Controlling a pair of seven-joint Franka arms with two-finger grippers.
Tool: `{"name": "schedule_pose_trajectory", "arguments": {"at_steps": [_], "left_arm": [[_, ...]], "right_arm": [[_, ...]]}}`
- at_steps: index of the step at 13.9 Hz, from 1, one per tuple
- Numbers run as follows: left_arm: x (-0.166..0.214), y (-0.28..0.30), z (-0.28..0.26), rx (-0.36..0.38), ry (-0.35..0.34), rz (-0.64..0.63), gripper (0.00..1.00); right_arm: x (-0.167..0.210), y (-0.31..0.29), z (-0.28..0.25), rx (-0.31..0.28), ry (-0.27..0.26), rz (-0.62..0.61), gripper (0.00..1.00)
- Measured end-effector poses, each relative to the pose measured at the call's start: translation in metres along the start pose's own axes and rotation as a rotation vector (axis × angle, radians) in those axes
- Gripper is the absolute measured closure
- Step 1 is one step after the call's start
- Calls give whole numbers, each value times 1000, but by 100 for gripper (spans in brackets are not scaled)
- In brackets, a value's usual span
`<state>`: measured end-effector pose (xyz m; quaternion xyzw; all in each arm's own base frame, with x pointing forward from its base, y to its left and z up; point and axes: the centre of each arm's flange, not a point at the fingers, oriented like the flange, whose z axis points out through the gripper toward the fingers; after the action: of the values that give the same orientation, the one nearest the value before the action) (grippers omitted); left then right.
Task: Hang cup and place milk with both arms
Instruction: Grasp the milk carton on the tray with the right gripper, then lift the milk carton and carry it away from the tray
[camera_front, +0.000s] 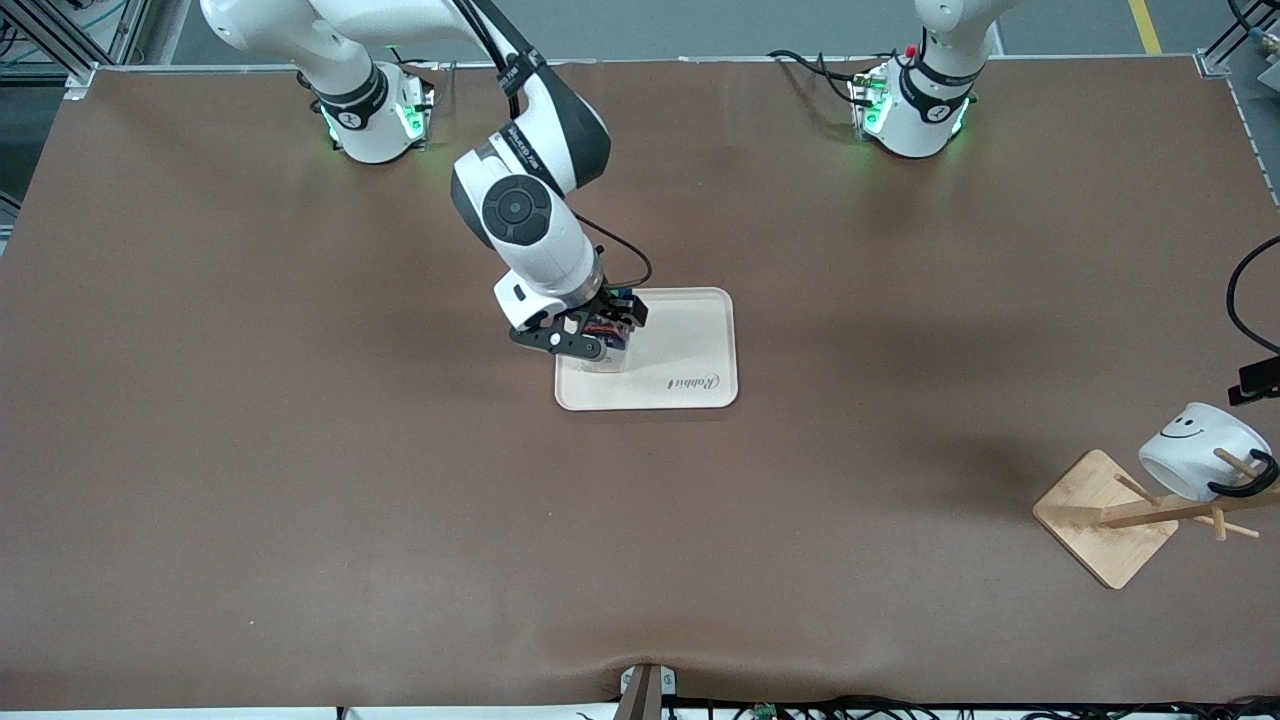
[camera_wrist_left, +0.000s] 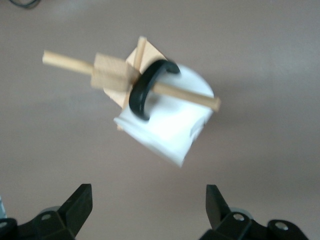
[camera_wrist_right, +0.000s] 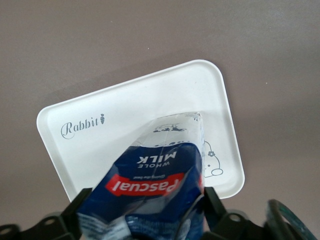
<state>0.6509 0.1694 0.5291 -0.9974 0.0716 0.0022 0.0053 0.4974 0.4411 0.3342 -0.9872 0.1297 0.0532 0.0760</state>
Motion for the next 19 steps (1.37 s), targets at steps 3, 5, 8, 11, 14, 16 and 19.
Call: {"name": "schedule_pose_trajectory", "arguments": {"at_steps": [3, 5, 8, 11, 14, 16, 19], "left_arm": [[-20, 21, -19, -18, -100, -95, 0], [-28, 43, -31, -17, -138, -139, 0], [-43, 70, -58, -35, -165, -165, 0], [-47, 80, -67, -45, -157, -149, 0], [-38, 98, -62, -48, -156, -113, 0], [-31, 103, -62, -42, -120, -105, 0], [-22, 114, -62, -12, -95, -111, 0]], "right_arm": [[1, 1, -2, -4, -2, 18, 27], [0, 1, -6, -14, -13, 87, 27], [-10, -4, -48, -109, -104, 153, 27], [6, 16, -112, -189, -163, 193, 41], [66, 78, -151, -201, -111, 259, 42], [100, 123, -164, -216, -122, 236, 42], [147, 203, -173, -225, -160, 187, 42]]}}
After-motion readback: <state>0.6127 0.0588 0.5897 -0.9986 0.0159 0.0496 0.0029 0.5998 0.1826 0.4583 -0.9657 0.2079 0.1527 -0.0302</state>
